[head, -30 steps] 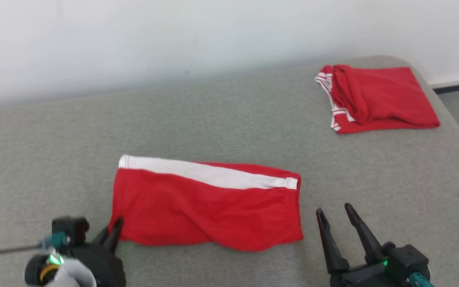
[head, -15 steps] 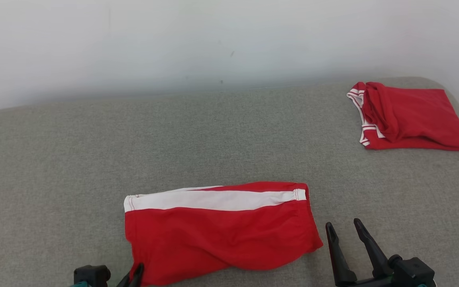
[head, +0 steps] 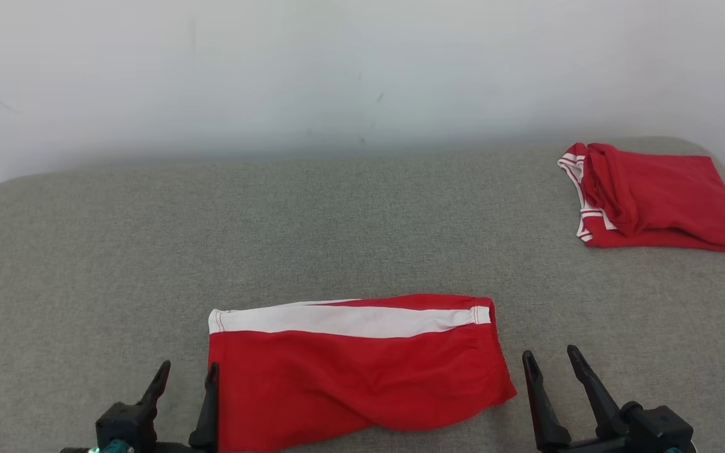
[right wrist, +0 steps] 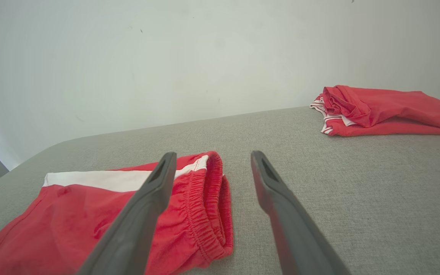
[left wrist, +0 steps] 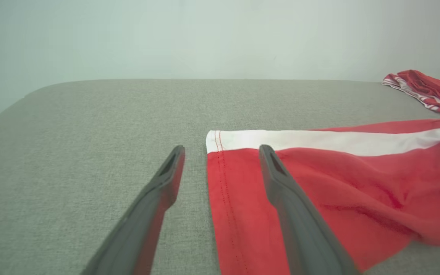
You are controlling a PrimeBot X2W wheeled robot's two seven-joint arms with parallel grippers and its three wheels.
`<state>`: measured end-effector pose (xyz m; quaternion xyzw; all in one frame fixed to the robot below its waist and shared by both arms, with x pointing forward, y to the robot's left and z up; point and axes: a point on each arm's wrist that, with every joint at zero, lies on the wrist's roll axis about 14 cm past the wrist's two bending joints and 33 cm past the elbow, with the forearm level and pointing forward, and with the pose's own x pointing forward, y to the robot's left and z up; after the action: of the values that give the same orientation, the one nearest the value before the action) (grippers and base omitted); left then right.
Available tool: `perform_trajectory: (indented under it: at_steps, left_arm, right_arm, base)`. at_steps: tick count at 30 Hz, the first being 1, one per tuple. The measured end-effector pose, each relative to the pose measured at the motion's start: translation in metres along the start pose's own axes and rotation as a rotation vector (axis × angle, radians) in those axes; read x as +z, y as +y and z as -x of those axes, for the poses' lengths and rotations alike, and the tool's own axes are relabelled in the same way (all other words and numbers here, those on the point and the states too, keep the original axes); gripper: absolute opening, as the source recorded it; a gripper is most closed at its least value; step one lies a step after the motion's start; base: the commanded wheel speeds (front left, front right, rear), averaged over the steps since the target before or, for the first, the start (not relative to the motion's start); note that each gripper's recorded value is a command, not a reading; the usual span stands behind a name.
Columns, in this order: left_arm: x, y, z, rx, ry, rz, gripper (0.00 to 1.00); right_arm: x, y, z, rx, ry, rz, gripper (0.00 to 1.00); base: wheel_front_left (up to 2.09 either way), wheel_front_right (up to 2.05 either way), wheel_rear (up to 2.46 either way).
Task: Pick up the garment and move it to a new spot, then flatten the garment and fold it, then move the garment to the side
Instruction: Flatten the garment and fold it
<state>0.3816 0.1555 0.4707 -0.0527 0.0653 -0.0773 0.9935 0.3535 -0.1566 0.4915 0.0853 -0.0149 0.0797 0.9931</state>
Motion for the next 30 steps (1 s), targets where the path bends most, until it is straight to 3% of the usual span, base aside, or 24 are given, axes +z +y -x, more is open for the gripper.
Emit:
perform_trajectory:
  at_steps: [3, 16, 30]
  left_arm:
    - [0.013, 0.004, 0.006, 0.022, -0.066, -0.065, 1.0]
    - [0.04, 0.031, 0.034, 0.195, -0.22, -0.076, 1.0]
    - [0.029, 0.047, 0.048, 0.236, -0.199, -0.077, 1.0]
  right_arm:
    - [0.002, -0.002, 0.0, -0.007, -0.006, -0.001, 1.0]
    - [-0.007, -0.005, 0.002, -0.03, 0.016, -0.019, 1.0]
    - [-0.024, -0.002, -0.005, -0.008, 0.078, -0.001, 1.0]
  base:
    - [0.0, 0.0, 0.0]
    - [0.0, 0.0, 0.0]
    - [0.0, 0.0, 0.0]
